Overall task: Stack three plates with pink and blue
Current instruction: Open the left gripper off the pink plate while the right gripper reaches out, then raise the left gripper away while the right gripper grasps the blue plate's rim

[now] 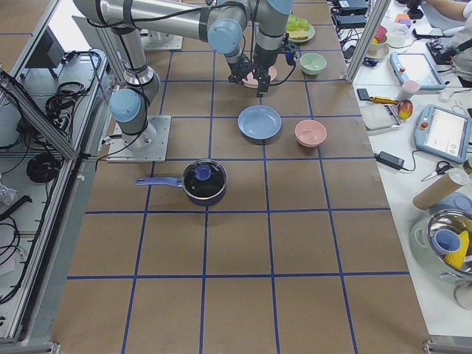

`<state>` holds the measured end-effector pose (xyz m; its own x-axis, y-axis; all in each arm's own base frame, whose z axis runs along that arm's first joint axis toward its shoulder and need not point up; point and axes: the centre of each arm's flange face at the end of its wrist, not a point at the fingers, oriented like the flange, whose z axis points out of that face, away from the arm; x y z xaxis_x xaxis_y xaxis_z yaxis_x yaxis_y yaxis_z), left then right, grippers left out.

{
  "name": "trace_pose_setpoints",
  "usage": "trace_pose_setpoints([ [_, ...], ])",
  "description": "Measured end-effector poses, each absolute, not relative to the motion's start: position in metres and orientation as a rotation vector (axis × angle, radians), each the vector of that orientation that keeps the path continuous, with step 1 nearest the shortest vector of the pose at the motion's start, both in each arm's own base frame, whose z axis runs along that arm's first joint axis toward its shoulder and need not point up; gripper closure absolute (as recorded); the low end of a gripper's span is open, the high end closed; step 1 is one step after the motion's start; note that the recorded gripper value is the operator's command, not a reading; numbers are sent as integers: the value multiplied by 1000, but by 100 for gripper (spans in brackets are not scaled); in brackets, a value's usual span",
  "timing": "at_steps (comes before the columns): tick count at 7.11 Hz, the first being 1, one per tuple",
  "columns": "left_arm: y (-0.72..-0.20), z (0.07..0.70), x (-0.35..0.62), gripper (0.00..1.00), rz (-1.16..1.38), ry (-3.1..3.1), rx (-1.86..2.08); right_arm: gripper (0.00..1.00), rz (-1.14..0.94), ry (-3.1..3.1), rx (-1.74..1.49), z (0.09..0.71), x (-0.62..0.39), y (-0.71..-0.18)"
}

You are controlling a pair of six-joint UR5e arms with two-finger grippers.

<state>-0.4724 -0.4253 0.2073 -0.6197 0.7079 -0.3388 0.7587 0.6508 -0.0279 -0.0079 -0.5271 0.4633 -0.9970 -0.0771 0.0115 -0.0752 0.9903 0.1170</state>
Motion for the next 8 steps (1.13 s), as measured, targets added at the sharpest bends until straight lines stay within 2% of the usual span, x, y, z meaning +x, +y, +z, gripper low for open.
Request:
trace_pose_setpoints([
  [1, -426, 212, -472, 40, -246, 2569, 1179, 0, -201, -3125, 117, 454, -8, -532],
  [2, -426, 220, -470, 28, -242, 2561, 1189, 0, -215, -3139, 122, 441, -7, -540],
  [4, -425, 242, -463, 17, -243, 2559, 1186, 0, -228, -3158, 139, 394, -10, -565],
  [7, -441, 296, -436, 11, -236, 2590, 1124, 0, -152, -3153, 158, 312, -14, -577],
  [8, -450, 319, -422, 8, -222, 2608, 1094, 7, -102, -3147, 168, 288, -13, -570],
])
